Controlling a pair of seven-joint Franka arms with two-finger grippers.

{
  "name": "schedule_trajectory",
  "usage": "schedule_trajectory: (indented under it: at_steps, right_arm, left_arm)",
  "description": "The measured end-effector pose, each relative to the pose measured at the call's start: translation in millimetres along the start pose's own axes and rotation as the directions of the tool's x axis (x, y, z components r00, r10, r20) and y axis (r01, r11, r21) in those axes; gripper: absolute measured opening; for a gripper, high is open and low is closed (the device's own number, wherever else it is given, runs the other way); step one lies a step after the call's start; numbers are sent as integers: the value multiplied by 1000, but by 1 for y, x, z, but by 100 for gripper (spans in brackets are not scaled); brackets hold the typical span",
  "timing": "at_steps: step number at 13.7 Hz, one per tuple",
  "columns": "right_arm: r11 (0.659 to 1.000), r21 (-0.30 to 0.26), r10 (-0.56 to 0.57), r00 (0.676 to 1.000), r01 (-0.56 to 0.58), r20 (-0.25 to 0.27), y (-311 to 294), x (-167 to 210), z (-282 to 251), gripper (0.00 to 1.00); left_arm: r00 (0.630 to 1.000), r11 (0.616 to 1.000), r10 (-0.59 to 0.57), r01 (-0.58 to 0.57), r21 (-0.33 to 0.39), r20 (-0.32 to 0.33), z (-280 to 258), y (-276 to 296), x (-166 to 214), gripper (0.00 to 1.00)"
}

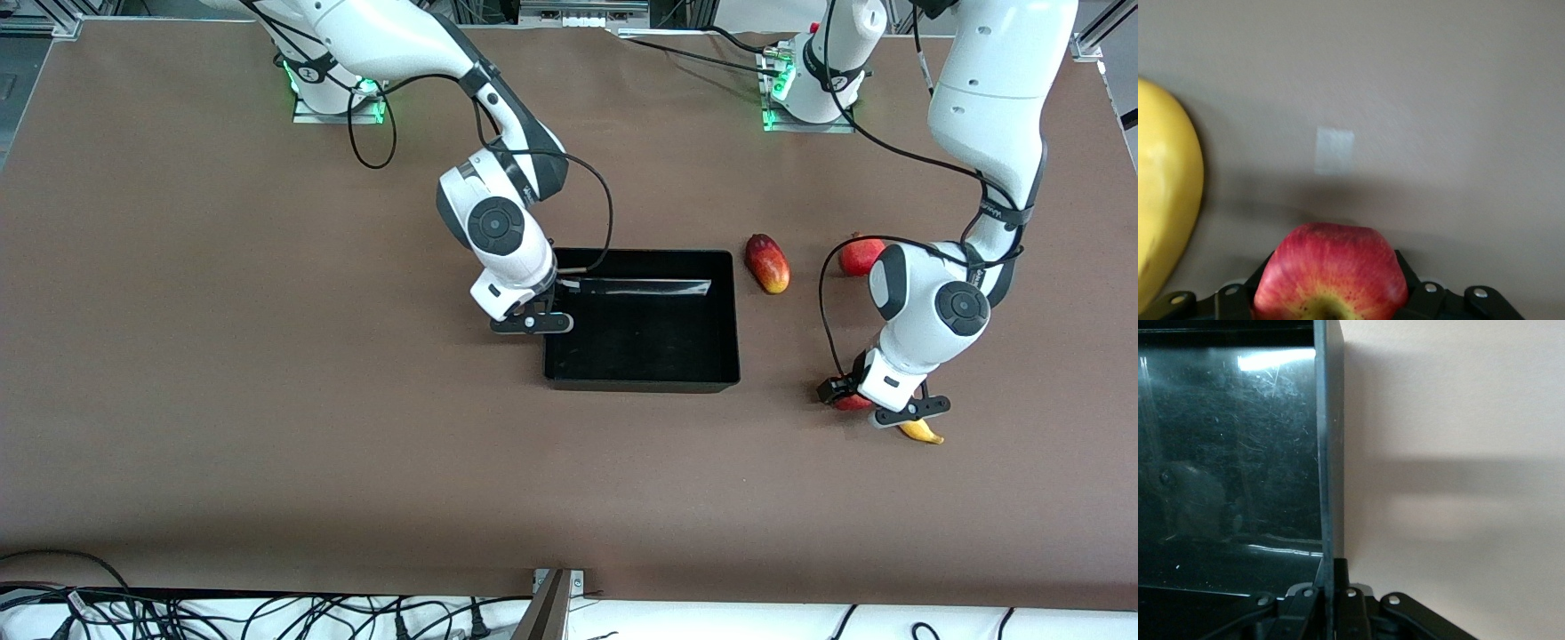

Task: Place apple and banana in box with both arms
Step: 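Carry the red apple over the box while the right gripper withdraws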

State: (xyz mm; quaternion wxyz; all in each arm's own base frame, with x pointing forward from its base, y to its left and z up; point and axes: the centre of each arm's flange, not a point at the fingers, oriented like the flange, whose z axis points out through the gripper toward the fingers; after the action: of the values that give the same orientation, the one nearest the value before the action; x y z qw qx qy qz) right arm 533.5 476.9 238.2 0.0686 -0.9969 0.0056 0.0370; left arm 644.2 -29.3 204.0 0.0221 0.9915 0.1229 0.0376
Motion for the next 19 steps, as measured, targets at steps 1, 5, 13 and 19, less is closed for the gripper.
schedule_trajectory:
  at_steps: [1,5,13,19]
  right_arm:
    - [1000,3,1,1000,-1,-8,-2,0,6,4]
    - [1000,17,2,1000,-2,-23,-4,3,2,28]
    - [994,28,111,991,-110,-75,114,79,-187,100]
    - [997,6,74,997,-74,2,253,50,-340,100]
  left_arm:
    - [999,1000,-5,5,-5,31,-20,10,-3,68]
    - [988,993,-111,115,-26,110,-101,75,-33,68]
    - [958,969,-247,241,60,144,-99,243,-153,68]
    - [968,961,-243,232,150,59,4,331,-239,68]
